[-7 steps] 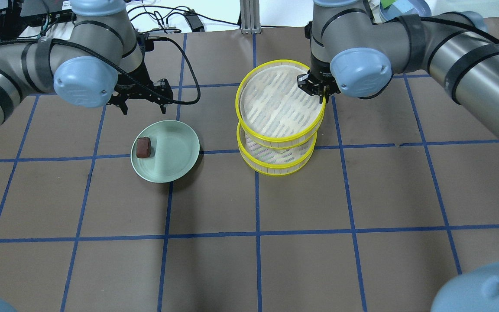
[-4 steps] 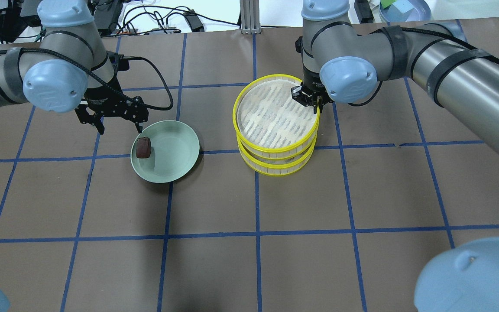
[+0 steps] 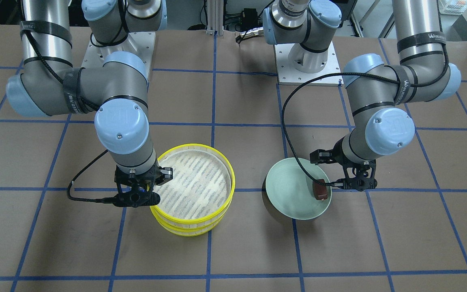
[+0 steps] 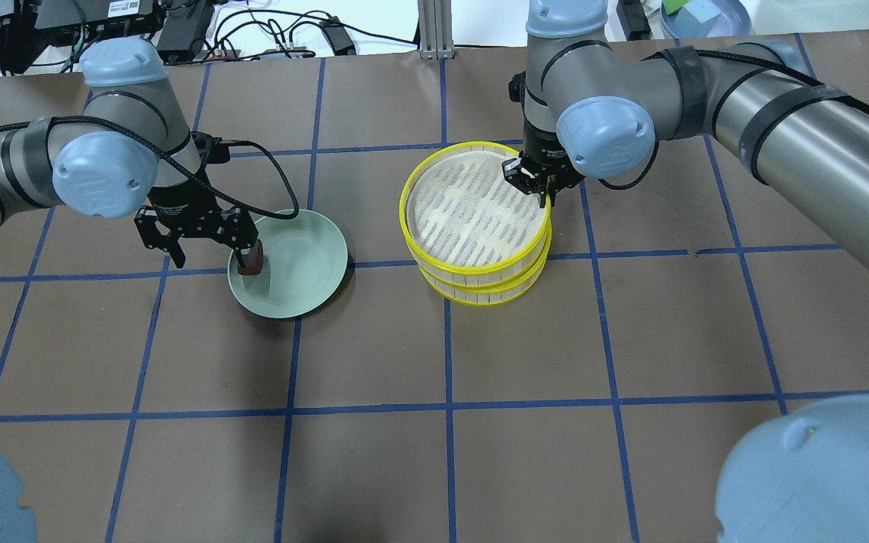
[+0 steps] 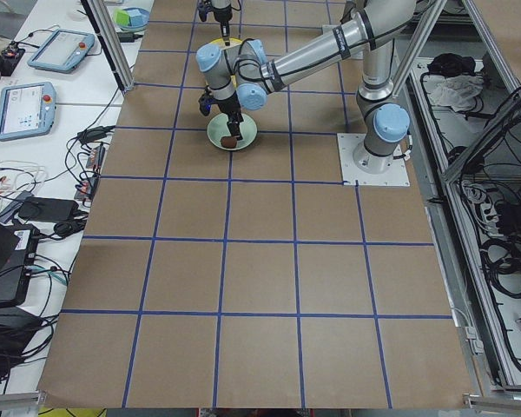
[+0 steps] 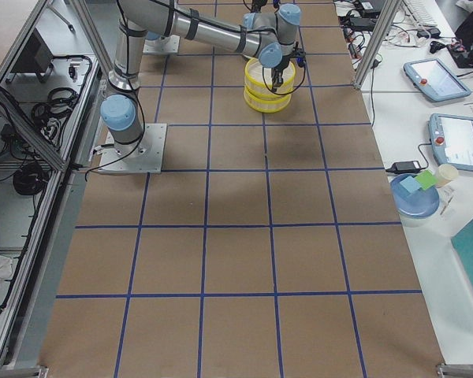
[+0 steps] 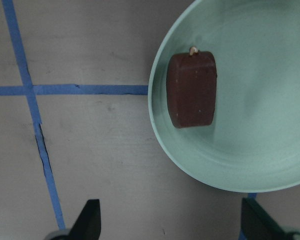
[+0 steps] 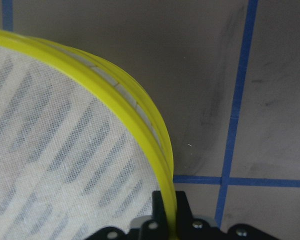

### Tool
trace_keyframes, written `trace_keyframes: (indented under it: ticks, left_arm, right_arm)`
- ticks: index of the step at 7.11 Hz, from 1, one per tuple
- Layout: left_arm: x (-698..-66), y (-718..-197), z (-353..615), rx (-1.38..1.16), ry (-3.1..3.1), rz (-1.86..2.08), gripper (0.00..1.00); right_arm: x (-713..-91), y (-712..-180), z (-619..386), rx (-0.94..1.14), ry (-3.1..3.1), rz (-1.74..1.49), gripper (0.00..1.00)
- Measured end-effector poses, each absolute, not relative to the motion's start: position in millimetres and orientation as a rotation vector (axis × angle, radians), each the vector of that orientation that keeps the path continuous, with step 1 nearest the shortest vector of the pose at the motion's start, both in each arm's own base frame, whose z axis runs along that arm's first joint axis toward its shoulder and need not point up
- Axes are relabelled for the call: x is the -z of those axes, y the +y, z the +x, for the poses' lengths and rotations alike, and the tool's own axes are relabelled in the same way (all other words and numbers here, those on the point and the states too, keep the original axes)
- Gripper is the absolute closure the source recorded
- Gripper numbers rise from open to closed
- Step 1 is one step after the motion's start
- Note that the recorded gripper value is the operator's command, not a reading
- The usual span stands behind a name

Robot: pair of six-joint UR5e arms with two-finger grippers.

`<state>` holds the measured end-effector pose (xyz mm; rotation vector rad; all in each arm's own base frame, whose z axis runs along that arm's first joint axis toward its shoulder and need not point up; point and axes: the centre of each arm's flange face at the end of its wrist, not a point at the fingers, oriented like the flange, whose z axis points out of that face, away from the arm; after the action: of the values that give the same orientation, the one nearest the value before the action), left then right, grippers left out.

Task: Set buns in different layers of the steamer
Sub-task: 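Grasp brown bun with left gripper while right gripper releases steamer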

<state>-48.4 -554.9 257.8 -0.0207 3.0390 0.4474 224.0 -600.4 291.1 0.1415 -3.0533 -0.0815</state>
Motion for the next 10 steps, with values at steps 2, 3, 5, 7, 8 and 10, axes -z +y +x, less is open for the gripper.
trace_keyframes:
  ticks: [2,3,5,7,8,10]
  left_arm:
    - [-244,-555,-50,-0.473,3.046,-0.077,0.0]
    - [-241,-558,-54,-0.457,3.059,-0.197,0.0]
    - [-232,-564,-56,-0.431,3.059,-0.343,0.0]
    - [-223,-568,-56,-0.434,3.05,-0.39,0.0]
    - [-222,-573,-56,-0.394,3.059,-0.411,0.0]
    - [-213,-588,-56,-0.27,3.082,-0.421,0.0]
  right_arm:
    - [-289,-600,219,0.084,-3.019,0.171,1.0]
    - [-287,-600,219,0.088,-3.017,0.173,1.0]
    - [-283,-600,219,0.1,-3.02,0.171,1.0]
    - [-277,-601,220,0.108,-3.021,0.171,1.0]
    - [-276,-601,220,0.111,-3.022,0.17,1.0]
    - [-271,-600,220,0.121,-3.025,0.166,1.0]
